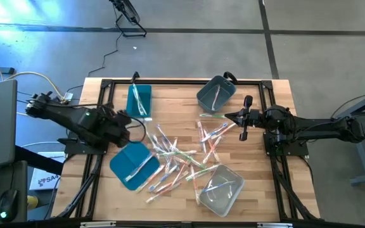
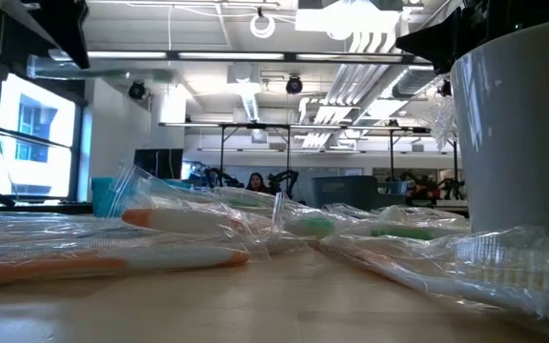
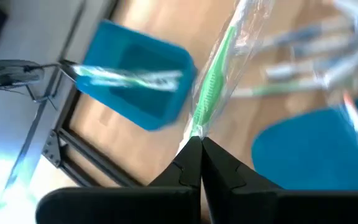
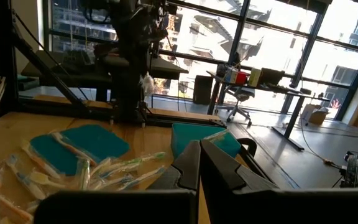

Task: Pick & Place Toothbrushes
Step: Put the green toothbrush into the blue bin

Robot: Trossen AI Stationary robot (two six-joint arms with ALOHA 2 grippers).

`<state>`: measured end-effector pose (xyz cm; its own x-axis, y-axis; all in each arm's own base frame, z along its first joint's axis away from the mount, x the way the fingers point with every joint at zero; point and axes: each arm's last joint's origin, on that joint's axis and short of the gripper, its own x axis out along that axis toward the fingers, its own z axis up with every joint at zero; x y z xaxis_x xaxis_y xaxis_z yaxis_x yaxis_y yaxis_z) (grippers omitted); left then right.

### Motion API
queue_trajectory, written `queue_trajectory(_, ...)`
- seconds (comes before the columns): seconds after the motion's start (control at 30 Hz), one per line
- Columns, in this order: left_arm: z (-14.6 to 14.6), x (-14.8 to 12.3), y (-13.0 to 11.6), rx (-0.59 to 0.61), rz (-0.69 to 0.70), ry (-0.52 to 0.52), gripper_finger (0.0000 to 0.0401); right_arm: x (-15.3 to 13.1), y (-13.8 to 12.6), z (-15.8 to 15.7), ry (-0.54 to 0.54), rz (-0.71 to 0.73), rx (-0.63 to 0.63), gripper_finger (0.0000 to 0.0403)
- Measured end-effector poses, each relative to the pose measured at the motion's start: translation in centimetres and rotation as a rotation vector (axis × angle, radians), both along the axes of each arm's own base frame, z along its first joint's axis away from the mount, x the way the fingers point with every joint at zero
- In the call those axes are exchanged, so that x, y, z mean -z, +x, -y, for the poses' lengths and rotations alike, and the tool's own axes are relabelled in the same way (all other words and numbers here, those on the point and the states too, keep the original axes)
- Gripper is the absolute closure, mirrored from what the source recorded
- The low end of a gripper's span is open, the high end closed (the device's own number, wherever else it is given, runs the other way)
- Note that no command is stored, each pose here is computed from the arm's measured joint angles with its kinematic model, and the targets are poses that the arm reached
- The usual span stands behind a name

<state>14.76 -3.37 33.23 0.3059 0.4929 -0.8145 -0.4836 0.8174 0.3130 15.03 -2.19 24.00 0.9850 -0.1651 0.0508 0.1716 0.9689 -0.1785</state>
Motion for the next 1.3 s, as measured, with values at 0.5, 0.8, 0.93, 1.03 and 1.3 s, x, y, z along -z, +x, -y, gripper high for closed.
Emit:
queue_trajectory(0.5,-1.7,-2.2,-2.4,-0.222,0.372,0.271,0.0401,-0.1,0.0,0.0,-0.009,0.007,0.001,0.0400)
queue_trajectory(0.8,-1.7,0.3,-2.2,-0.314,0.421,0.275,0.0401,-0.1,0.0,0.0,-0.034,0.002,0.002,0.0400)
queue_trajectory(0.93,-1.5,3.6,-1.6,-0.359,0.442,0.274,0.0401,-0.2,0.0,0.0,-0.035,0.010,0.002,0.0400)
queue_trajectory(1.03,-1.3,6.0,-1.0,-0.369,0.482,0.282,0.0401,-0.2,0.0,0.0,-0.035,0.011,0.003,0.0400)
queue_trajectory(1.3,-2.0,8.0,-0.7,-0.428,0.497,0.305,0.0401,-0.4,0.0,0.0,-0.054,0.033,0.004,0.0400)
